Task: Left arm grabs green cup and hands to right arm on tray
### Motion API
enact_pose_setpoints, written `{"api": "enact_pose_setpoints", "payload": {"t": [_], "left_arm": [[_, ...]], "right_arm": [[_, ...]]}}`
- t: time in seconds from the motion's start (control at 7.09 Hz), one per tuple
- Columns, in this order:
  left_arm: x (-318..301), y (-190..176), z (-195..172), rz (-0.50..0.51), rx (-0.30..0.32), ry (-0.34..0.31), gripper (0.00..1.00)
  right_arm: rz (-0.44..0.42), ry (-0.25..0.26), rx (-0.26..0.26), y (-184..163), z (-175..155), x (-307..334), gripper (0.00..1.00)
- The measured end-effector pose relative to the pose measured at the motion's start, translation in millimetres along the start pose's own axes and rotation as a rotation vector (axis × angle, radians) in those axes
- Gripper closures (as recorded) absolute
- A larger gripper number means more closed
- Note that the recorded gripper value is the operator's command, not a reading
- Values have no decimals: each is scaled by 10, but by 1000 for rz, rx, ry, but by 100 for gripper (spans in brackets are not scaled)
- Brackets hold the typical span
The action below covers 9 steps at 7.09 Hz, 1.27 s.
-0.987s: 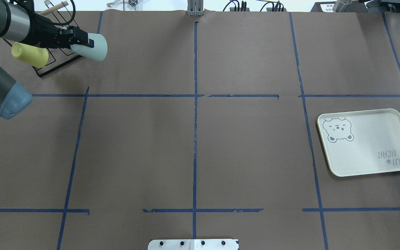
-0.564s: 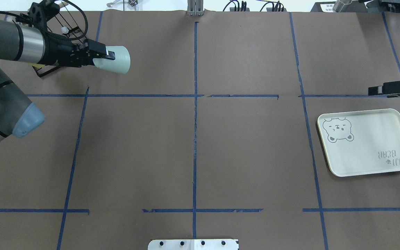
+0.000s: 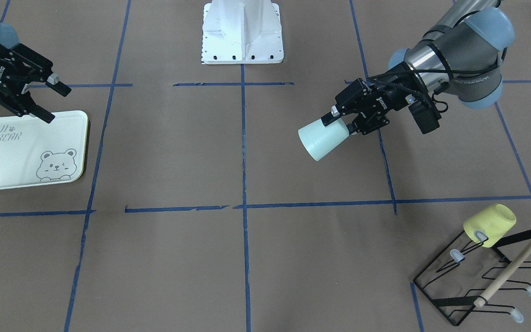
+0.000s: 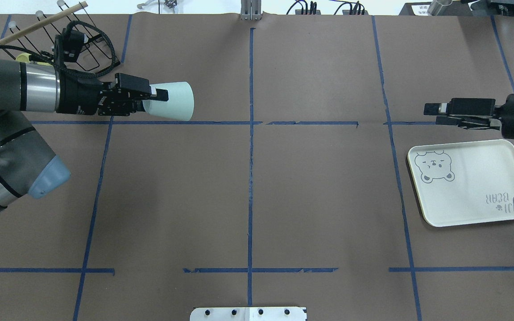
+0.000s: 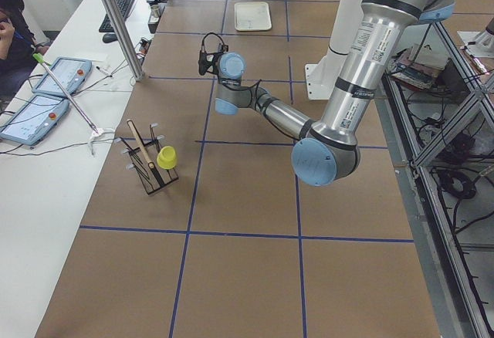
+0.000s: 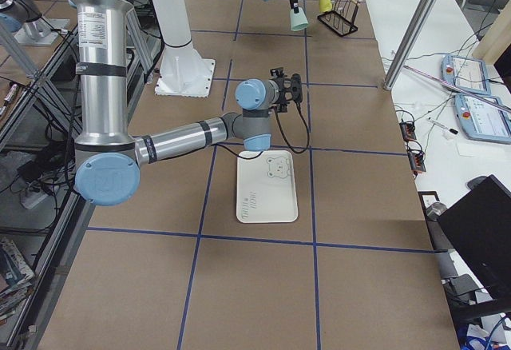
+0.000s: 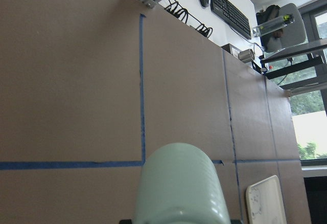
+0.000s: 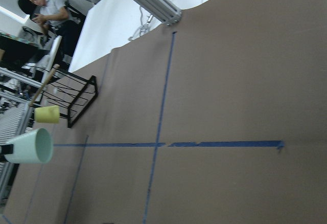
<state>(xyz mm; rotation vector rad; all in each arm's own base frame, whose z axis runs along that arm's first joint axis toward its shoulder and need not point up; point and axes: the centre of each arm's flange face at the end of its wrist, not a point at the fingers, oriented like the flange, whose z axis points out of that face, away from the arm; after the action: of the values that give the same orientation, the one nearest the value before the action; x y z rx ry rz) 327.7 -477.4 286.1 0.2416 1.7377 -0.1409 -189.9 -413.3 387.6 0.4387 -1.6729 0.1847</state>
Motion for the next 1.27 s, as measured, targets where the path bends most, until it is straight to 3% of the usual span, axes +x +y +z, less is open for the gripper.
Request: {"api": "enact_pose_setpoints", "payload": {"t": [0.28, 0.56, 0.71, 0.99, 1.27], "left_arm": [[88, 352, 179, -21, -81, 83, 64], [242, 609, 316, -71, -146, 165, 64], [332, 681, 353, -89, -168, 203, 64], [486, 870, 446, -107, -221, 270, 64], [591, 1033, 409, -130, -266, 339, 64]], "right_arm": [[56, -224, -23, 280, 447, -153, 0], [203, -428, -49, 752, 1056, -553, 0], [268, -501, -57, 1007, 1291, -746, 0], [323, -579, -77, 1284, 1568, -1057, 0], [332, -599, -83, 1329, 1640, -1170, 0]]}}
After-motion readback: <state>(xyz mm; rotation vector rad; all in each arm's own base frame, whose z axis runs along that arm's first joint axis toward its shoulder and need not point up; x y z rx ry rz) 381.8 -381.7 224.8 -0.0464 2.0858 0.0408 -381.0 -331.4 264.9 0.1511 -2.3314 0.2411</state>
